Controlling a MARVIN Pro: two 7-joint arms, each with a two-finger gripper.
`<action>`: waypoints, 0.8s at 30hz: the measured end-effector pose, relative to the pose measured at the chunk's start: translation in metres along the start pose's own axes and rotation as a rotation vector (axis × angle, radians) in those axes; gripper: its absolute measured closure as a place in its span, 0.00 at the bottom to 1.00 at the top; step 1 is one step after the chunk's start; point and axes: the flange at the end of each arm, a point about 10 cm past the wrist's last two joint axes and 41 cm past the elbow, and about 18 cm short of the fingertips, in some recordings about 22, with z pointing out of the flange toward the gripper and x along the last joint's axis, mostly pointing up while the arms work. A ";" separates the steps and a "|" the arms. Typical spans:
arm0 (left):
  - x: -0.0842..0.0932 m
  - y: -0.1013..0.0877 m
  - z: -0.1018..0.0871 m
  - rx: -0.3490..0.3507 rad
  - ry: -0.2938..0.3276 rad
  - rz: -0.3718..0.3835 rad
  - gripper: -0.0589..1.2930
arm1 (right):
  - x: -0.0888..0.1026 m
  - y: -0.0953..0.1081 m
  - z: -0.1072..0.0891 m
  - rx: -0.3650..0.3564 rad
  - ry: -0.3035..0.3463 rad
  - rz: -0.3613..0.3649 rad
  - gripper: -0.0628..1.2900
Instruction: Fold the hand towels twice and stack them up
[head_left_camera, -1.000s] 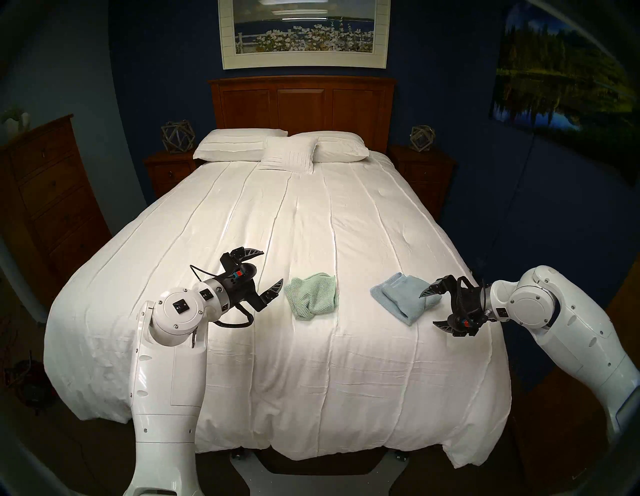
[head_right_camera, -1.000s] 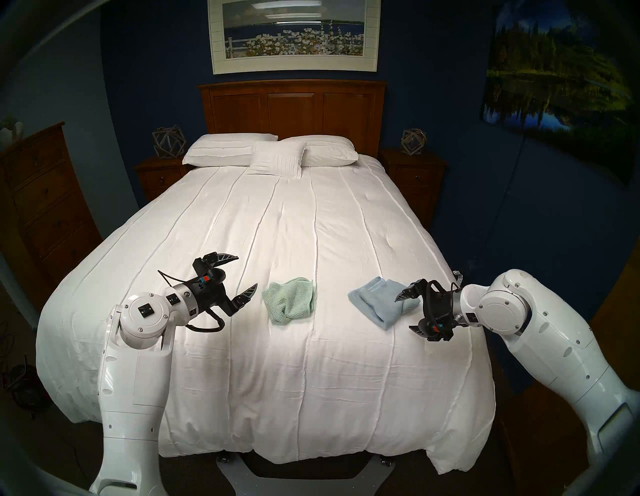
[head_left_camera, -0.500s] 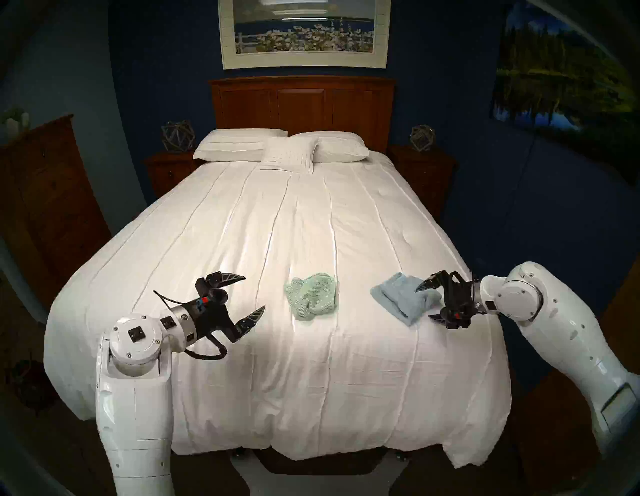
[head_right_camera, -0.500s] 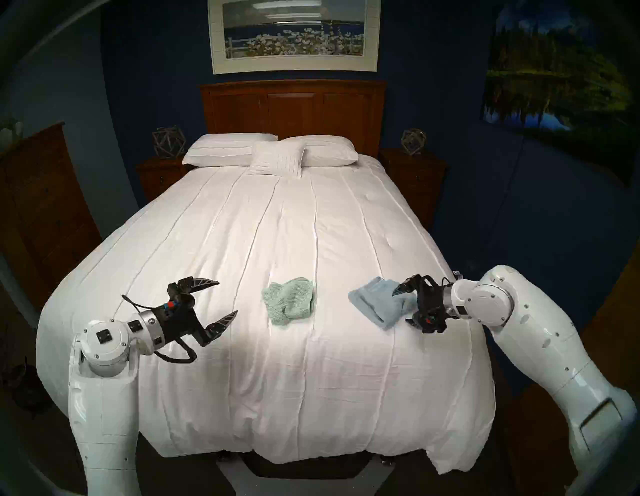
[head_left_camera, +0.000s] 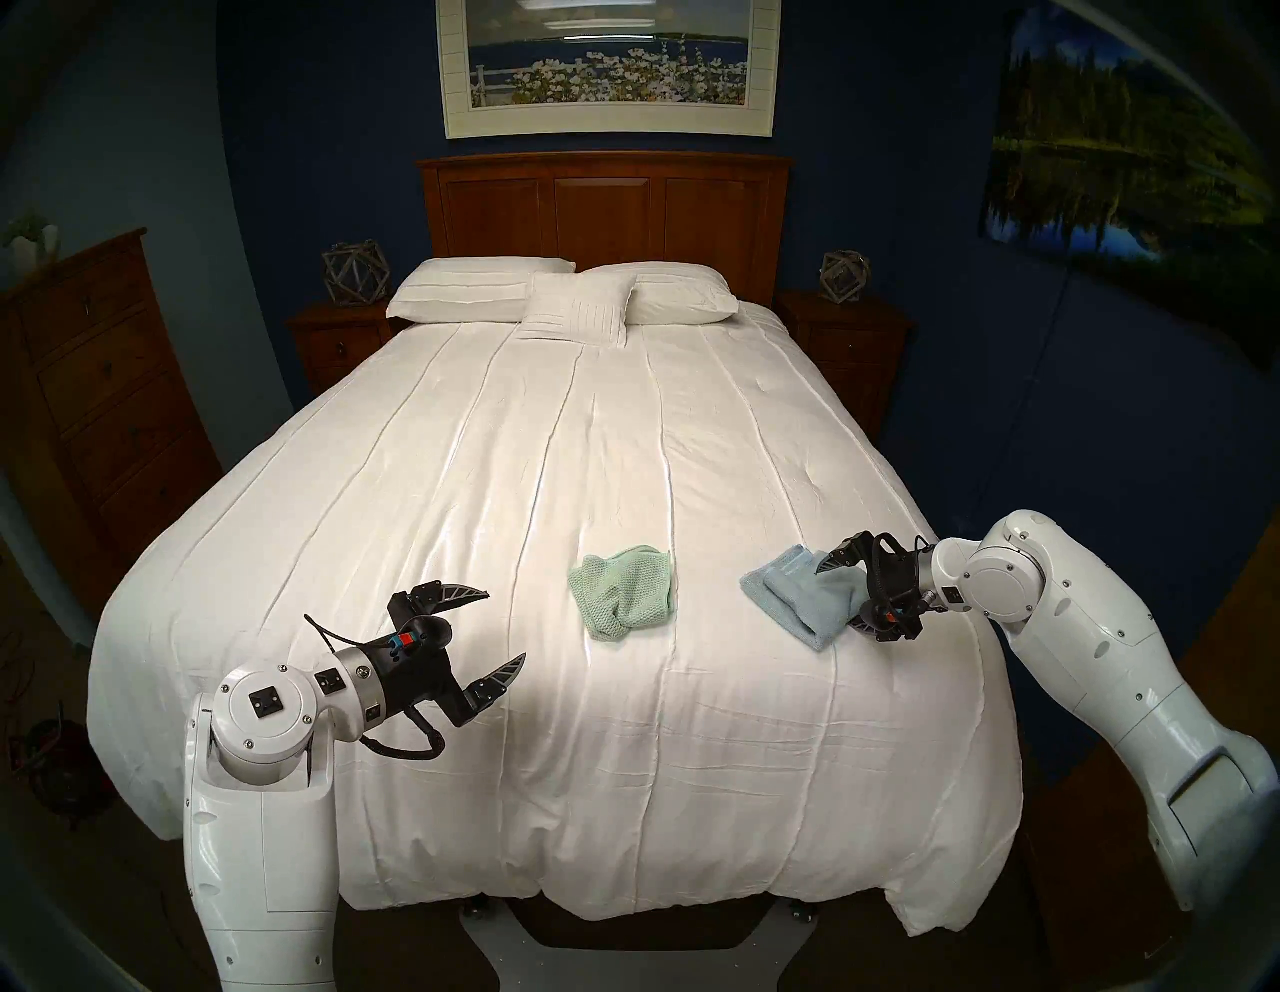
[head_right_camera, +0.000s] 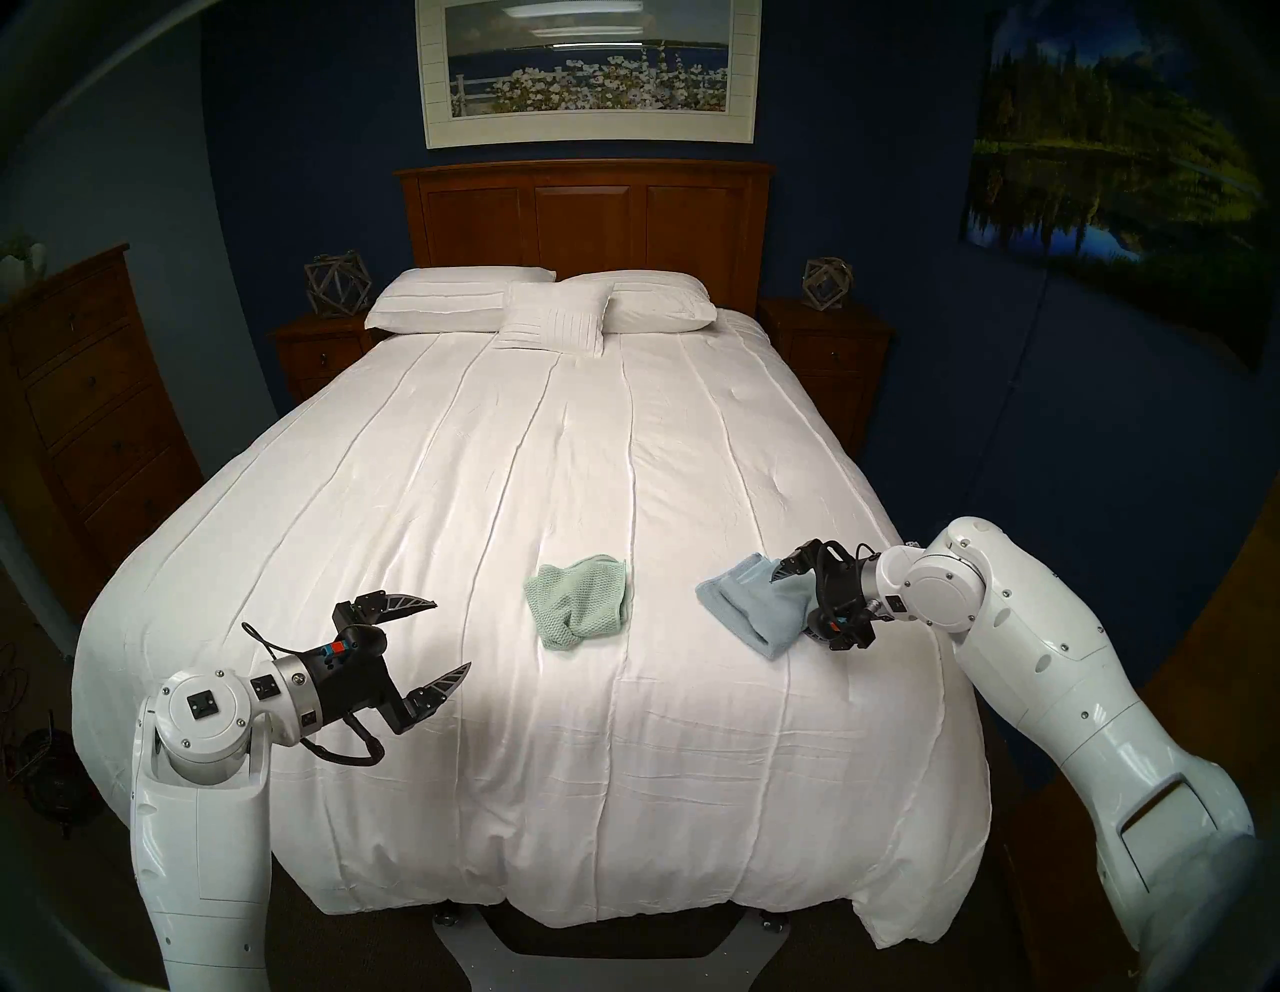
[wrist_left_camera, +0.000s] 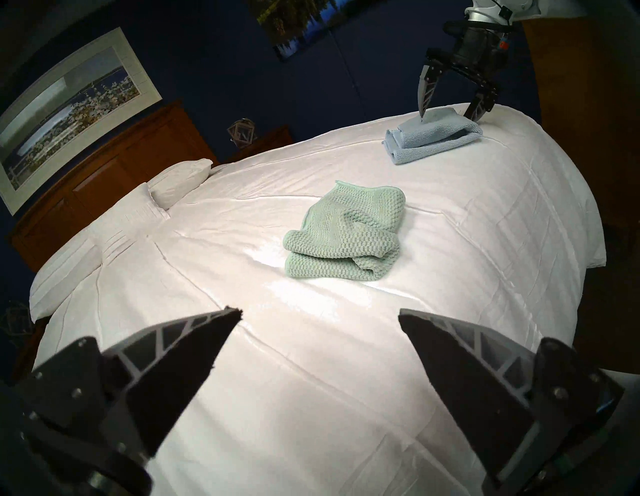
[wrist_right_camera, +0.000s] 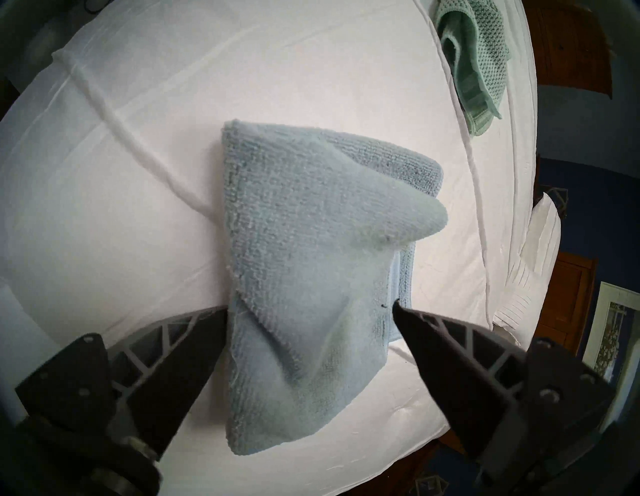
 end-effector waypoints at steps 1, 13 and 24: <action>-0.001 0.001 0.000 0.001 -0.001 -0.002 0.02 | -0.001 0.001 0.002 0.003 0.000 -0.002 0.07; -0.004 0.004 -0.001 0.011 -0.006 -0.010 0.02 | 0.002 0.020 -0.001 0.011 0.049 -0.083 0.69; -0.002 0.003 0.000 0.017 -0.001 -0.007 0.02 | 0.010 0.087 -0.036 -0.151 0.072 -0.204 0.97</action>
